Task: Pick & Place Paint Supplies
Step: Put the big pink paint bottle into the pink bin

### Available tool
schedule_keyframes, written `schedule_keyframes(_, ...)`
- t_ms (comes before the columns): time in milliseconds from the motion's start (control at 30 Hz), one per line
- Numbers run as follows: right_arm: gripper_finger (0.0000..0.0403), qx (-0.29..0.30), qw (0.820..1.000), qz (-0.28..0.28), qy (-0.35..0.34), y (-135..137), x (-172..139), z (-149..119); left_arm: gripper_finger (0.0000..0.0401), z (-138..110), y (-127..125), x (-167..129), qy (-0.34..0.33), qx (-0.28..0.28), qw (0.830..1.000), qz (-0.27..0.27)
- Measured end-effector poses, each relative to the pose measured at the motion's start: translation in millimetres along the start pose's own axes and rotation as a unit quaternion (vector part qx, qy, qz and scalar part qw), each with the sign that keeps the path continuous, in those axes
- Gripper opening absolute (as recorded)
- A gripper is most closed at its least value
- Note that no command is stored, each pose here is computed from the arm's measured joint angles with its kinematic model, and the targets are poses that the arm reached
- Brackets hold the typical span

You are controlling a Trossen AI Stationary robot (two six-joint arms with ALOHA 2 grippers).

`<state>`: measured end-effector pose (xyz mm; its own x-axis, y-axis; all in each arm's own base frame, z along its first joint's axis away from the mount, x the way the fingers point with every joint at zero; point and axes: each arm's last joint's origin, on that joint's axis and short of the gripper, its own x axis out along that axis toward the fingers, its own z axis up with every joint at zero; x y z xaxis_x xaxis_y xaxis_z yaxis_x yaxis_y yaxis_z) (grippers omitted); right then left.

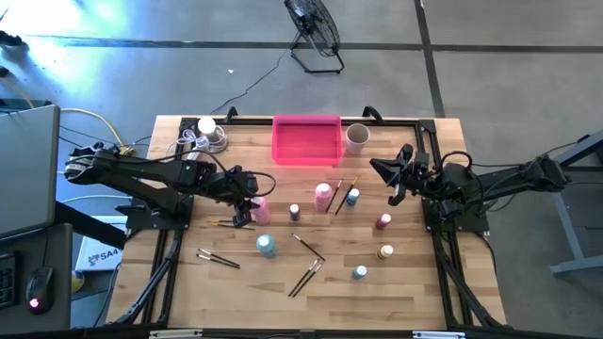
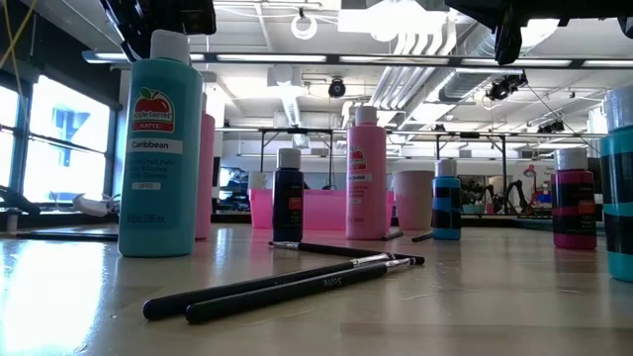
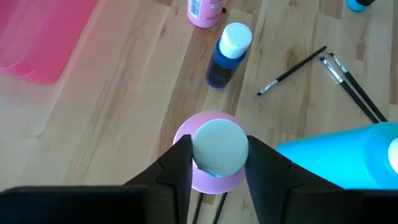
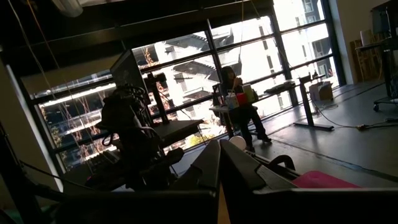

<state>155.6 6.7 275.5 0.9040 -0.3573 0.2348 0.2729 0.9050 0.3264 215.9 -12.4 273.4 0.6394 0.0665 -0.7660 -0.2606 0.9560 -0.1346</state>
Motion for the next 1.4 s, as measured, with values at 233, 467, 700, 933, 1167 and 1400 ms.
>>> schedule_keyframes(233,0.0002,0.0,1.0,0.0,0.0,0.0,0.0,0.1,0.0132,-0.1,0.0,0.0,0.001,0.0,1.0,-0.001)
schedule_keyframes(467,0.0002,0.0,1.0,0.0,0.0,0.0,0.0,0.1,0.012,-0.1,0.0,0.0,0.001,0.0,1.0,-0.001)
schedule_keyframes(700,0.0002,0.0,1.0,0.0,0.0,0.0,0.0,0.1,0.0121,1.3,-1.4,-0.1,-0.003,-0.003,1.0,-0.019)
schedule_keyframes(933,0.0002,0.0,1.0,0.0,0.0,0.0,0.0,0.2,0.012,9.5,-3.3,-8.1,-0.016,-0.007,1.0,-0.022)
schedule_keyframes(1167,0.0002,0.0,1.0,0.0,0.0,0.0,0.0,0.2,0.012,21.7,-3.7,-27.7,-0.02,-0.006,1.0,0.007)
schedule_keyframes(1400,0.0002,0.0,1.0,0.0,0.0,0.0,0.1,0.2,0.012,38.3,-3.9,-57.0,-0.036,-0.003,0.999,0.037)
